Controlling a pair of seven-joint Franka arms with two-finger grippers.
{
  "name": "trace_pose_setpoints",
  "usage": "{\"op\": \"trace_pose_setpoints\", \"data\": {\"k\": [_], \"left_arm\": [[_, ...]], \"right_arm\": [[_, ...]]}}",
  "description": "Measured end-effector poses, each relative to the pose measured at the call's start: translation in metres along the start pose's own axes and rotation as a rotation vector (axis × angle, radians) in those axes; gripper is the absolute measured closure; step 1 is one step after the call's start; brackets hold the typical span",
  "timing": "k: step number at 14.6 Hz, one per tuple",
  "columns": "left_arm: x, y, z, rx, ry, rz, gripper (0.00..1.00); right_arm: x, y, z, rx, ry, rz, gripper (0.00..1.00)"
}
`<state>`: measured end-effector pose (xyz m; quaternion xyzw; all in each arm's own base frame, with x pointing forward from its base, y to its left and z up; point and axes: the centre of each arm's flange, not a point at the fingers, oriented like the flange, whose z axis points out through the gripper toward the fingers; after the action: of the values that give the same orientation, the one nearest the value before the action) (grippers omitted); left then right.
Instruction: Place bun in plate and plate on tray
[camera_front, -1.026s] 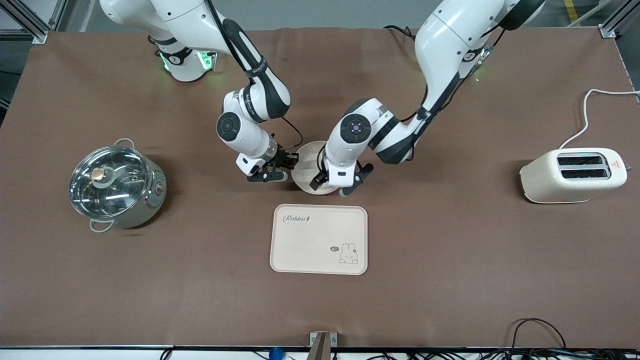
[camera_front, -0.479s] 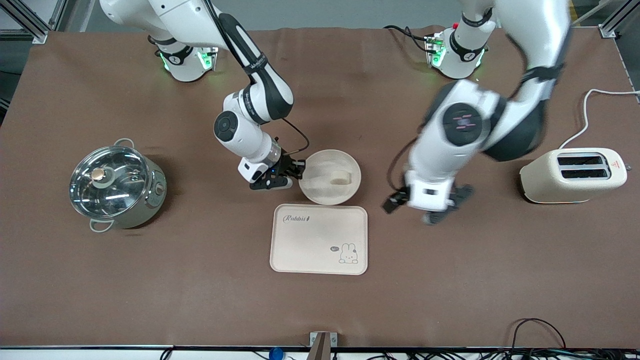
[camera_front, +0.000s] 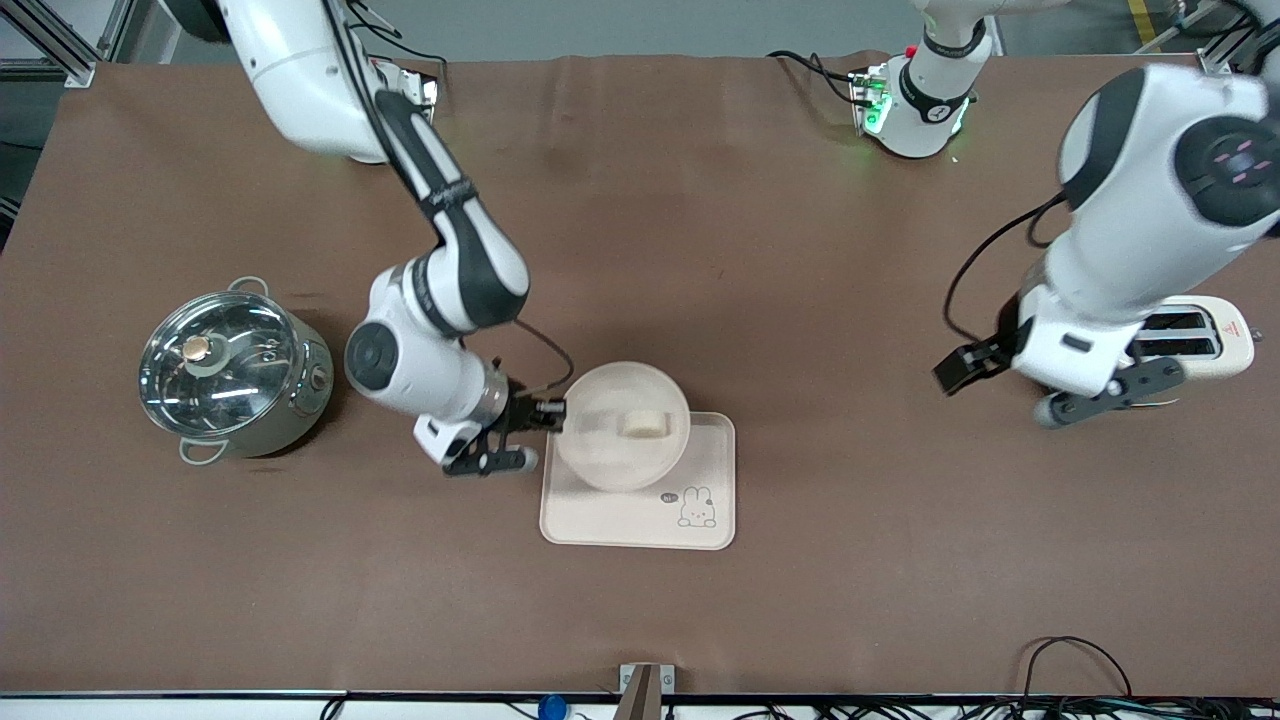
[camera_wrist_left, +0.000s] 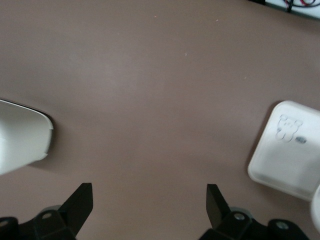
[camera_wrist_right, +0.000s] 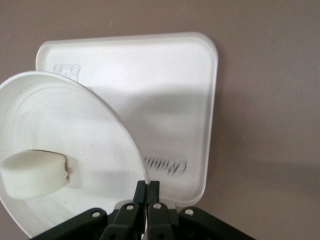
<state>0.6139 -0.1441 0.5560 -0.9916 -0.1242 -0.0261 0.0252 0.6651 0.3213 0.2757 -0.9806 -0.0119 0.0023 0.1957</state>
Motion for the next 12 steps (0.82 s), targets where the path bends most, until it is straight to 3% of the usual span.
{"op": "trace_pose_setpoints", "data": {"k": [6,12], "left_arm": [[-0.03,-0.058,-0.07,0.062,-0.013,0.231,0.0],[-0.039,-0.098,-0.091,-0.006,-0.019,0.313,0.0]], "right_arm": [[0.04,0.014,0.066,-0.007,0.023,0.0,0.97],[0.034,0.01,0.078,-0.009,-0.013,0.002,0.97]]}}
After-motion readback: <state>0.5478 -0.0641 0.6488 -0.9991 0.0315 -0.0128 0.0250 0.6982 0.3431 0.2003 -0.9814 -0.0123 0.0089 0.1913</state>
